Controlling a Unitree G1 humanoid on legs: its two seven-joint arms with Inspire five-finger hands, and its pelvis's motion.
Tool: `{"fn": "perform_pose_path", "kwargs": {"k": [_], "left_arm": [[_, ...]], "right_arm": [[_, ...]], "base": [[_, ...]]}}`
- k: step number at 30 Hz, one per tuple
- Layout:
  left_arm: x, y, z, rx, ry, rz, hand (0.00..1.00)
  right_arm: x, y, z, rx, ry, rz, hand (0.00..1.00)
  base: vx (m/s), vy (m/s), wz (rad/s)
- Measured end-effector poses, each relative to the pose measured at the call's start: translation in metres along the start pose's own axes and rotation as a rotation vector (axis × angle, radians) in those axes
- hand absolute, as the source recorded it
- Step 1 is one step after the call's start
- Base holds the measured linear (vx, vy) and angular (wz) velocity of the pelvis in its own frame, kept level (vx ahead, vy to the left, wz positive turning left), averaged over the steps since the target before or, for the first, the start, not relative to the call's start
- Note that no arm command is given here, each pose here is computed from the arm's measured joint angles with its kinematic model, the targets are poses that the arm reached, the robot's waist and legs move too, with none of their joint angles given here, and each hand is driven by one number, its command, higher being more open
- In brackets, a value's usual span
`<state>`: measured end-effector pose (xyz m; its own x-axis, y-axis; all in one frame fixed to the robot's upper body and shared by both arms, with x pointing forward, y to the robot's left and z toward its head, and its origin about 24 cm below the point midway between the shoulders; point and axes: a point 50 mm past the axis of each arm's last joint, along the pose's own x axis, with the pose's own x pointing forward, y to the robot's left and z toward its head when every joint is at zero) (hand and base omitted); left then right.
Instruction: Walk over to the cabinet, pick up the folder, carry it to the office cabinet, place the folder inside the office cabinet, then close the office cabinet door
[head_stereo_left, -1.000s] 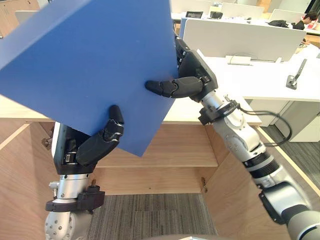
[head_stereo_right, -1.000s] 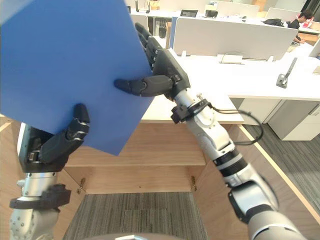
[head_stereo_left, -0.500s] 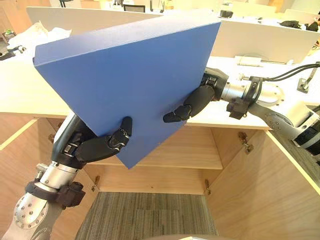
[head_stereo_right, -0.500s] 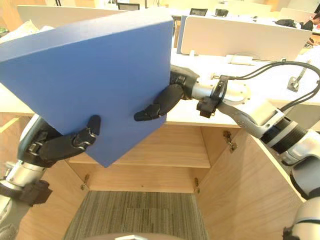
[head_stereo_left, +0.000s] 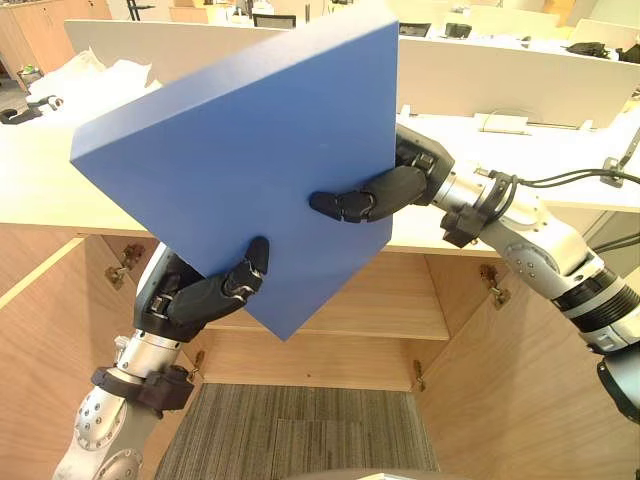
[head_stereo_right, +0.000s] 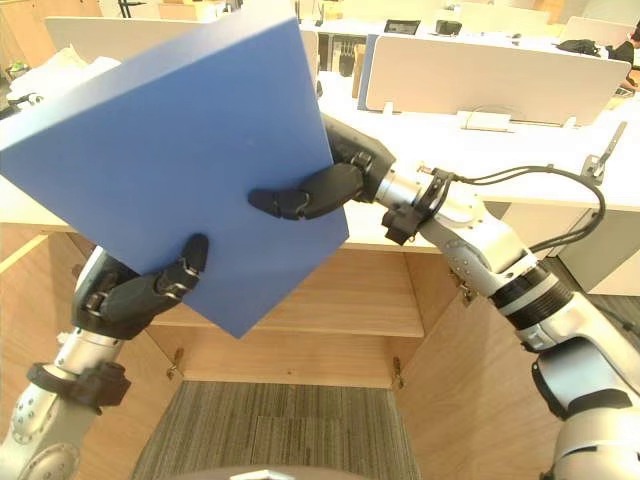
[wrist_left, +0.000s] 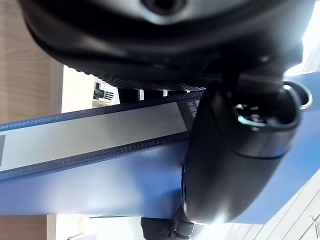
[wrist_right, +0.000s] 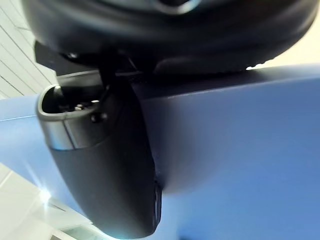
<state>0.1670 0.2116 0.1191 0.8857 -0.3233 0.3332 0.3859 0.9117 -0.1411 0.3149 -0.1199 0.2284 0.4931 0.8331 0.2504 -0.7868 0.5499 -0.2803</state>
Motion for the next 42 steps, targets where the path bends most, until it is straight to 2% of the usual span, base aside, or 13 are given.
{"fn": "perform_pose_path", "kwargs": {"k": [3, 7, 10, 13, 14, 17, 20, 22, 26, 28, 31, 37, 42], "left_arm": [[-0.011, 0.001, -0.016, -0.05, 0.064, 0.017, 1.0], [-0.032, 0.004, -0.061, -0.147, 0.304, -0.03, 1.0], [-0.078, -0.01, -0.112, -0.323, 0.721, -0.164, 1.0], [-0.125, -0.023, -0.145, -0.464, 0.989, -0.185, 1.0], [-0.136, -0.024, -0.154, -0.464, 1.039, -0.155, 1.0], [-0.135, -0.017, -0.17, -0.405, 1.027, -0.08, 1.0], [-0.146, -0.005, -0.193, -0.352, 1.052, 0.141, 1.0], [-0.16, 0.002, -0.204, -0.319, 1.104, 0.3, 1.0], [-0.202, 0.013, -0.215, -0.237, 1.27, 0.612, 1.0], [-0.217, 0.013, -0.215, -0.188, 1.346, 0.682, 1.0], [-0.219, 0.017, -0.215, -0.165, 1.342, 0.771, 1.0], [-0.233, 0.007, -0.218, -0.18, 1.367, 0.978, 1.0], [-0.23, 0.003, -0.223, -0.221, 1.324, 1.097, 1.0]], "right_arm": [[0.001, 0.008, -0.012, 0.034, 0.024, 0.007, 0.0], [0.006, 0.024, -0.021, -0.011, 0.063, 0.053, 0.0], [0.019, 0.049, -0.032, 0.036, 0.074, 0.149, 0.0], [0.034, 0.08, -0.021, 0.081, -0.033, 0.268, 0.0], [0.039, 0.092, -0.009, 0.07, -0.102, 0.304, 0.0], [0.041, 0.112, 0.015, -0.048, -0.296, 0.3, 0.0], [0.037, 0.128, 0.023, -0.168, -0.413, 0.263, 0.0], [0.031, 0.134, 0.014, -0.227, -0.405, 0.241, 0.0], [0.023, 0.155, -0.061, -0.269, -0.106, 0.275, 0.0], [0.013, 0.165, -0.105, -0.351, 0.105, 0.354, 0.0], [-0.018, 0.179, -0.163, -0.505, 0.391, 0.539, 0.0], [-0.028, 0.17, -0.195, -0.538, 0.557, 0.531, 0.0], [-0.022, 0.16, -0.214, -0.434, 0.682, 0.377, 0.0]], "base": [[0.0, 0.001, -0.06], [-0.01, 0.008, -0.09], [-0.02, 0.016, -0.09], [0.01, 0.02, -0.25], [0.0, 0.0, 0.0], [-0.01, 0.014, 0.04], [-0.03, 0.031, 0.01], [-0.04, 0.021, 0.0], [-0.03, 0.006, -0.01], [-0.03, -0.016, 0.07], [-0.01, -0.024, 0.22], [0.0, -0.003, 0.02], [0.0, -0.005, 0.13]]}}
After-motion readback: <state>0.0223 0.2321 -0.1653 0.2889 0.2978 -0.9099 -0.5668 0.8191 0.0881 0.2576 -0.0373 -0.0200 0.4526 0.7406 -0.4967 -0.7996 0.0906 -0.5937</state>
